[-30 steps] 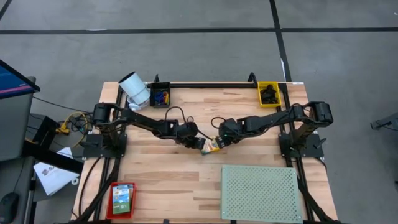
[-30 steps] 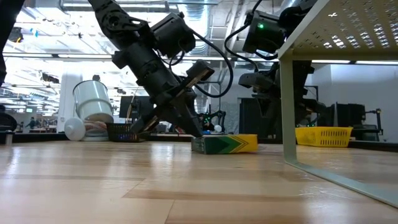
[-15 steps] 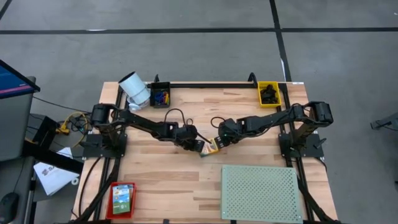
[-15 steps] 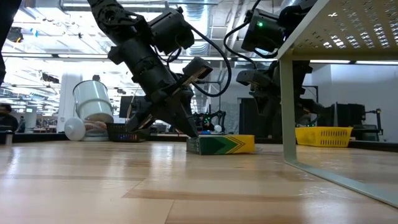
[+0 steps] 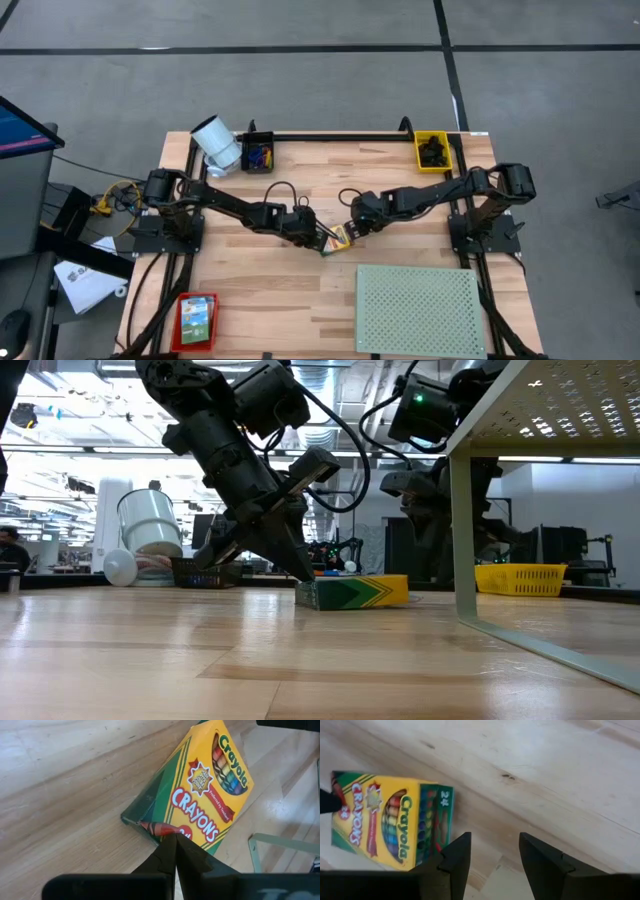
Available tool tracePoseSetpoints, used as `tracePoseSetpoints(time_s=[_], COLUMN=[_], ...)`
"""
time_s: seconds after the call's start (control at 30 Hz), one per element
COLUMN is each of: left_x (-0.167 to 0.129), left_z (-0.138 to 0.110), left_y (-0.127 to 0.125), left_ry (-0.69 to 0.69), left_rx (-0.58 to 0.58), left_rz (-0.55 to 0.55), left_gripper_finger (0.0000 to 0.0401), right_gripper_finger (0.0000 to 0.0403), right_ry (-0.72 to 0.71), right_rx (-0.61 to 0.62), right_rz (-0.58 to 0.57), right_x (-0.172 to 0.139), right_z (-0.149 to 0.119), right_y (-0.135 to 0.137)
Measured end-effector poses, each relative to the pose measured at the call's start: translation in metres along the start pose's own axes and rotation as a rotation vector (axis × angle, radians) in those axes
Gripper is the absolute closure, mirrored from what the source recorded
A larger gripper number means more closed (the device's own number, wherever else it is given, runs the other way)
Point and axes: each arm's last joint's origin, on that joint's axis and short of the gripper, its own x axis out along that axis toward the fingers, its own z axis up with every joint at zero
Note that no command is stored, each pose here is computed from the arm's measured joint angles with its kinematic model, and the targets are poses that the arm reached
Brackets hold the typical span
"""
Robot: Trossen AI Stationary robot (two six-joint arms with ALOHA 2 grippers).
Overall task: Pick & Place Office Desk Supplies
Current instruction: Put the green crayon box into the orange bin
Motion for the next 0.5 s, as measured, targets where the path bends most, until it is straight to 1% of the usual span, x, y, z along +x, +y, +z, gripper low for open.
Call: tracePoseSetpoints(time_s=[0.27,0.5], left_x=[-0.0016,-0.0025], left_z=[-0.0029,-0.0099], left_y=[0.0007,0.0009], left_ry=[-0.011,-0.023], left_rx=[-0.018,-0.017], left_rz=[0.008,0.03], left_gripper_finger=[0.0401,0.0401], right_gripper_finger=[0.0239,0.0239], right_ry=[0.02,0.018], right_rx=[-0.051,-0.042], right_rz=[0.054,0.06], right_x=[-0.0008,0.0031], right_z=[-0.0086,-0.0087], right_y=[0.0084,0.0099])
